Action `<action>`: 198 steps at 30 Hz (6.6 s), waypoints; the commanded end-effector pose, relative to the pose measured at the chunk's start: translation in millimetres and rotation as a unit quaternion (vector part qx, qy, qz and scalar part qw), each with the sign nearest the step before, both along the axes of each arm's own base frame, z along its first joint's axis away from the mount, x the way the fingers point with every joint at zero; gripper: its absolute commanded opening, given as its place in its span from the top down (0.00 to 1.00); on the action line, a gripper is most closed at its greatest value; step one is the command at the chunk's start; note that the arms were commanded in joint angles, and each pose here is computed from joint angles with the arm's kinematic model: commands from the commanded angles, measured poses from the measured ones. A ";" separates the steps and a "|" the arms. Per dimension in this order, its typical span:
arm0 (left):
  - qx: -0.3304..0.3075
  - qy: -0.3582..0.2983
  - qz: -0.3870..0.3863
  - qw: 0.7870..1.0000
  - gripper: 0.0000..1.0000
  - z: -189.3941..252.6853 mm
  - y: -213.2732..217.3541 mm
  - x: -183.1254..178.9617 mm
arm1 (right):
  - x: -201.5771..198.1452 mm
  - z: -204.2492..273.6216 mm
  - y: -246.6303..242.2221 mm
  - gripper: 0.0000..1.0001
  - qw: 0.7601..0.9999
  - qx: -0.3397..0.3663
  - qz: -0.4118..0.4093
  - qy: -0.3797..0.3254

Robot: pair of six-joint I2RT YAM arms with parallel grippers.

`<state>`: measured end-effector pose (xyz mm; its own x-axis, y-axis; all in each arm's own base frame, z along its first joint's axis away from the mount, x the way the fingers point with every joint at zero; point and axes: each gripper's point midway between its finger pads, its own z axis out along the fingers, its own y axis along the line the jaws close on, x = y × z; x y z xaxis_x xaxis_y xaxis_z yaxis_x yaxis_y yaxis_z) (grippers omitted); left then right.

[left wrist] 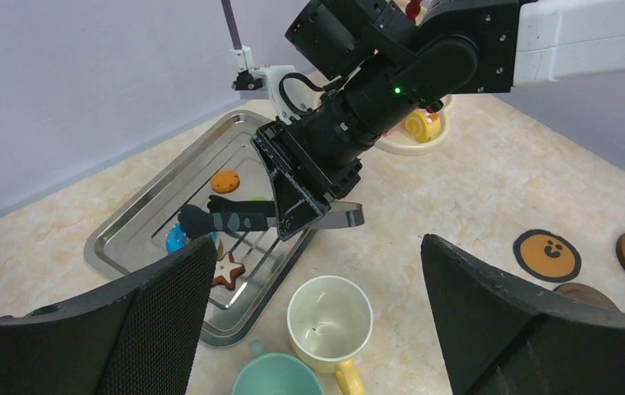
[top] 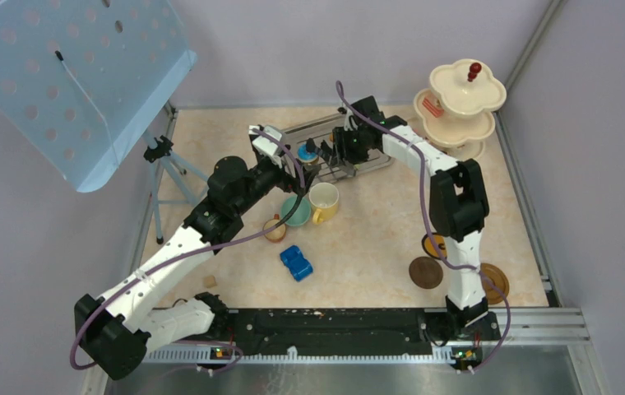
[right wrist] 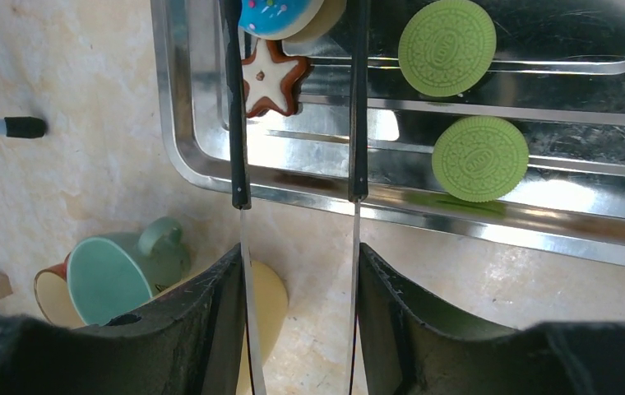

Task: Serve the afternoon tea

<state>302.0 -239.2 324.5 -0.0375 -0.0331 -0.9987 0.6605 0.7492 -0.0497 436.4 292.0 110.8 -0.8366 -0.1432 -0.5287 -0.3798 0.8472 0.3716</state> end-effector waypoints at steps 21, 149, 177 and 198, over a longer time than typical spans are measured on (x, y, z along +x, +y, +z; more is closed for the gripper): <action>-0.014 -0.024 -0.001 1.000 0.01 16.0 1.3 -1.8 | 13.3 12.0 16.1 0.83 0.998 0.065 -0.020 0.008; -0.020 -0.019 -0.020 0.999 0.01 16.6 -6.7 -8.3 | -23.5 129.5 -382.8 0.58 0.874 0.081 -0.452 -0.159; -0.004 -0.006 -0.010 1.000 0.01 2.5 -9.2 1.4 | -139.2 123.0 -156.6 0.65 0.970 0.068 -0.160 -0.170; 0.004 -0.028 0.036 0.999 0.01 33.3 0.8 18.1 | 8.8 46.1 -68.6 0.56 0.984 -0.076 -0.065 -0.144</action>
<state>313.1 -245.0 335.8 -0.0558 -0.0387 -0.9977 0.6381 0.7671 -0.0654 407.4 214.1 136.2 -0.7408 -0.1001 -0.6643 -0.3177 0.9235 0.2151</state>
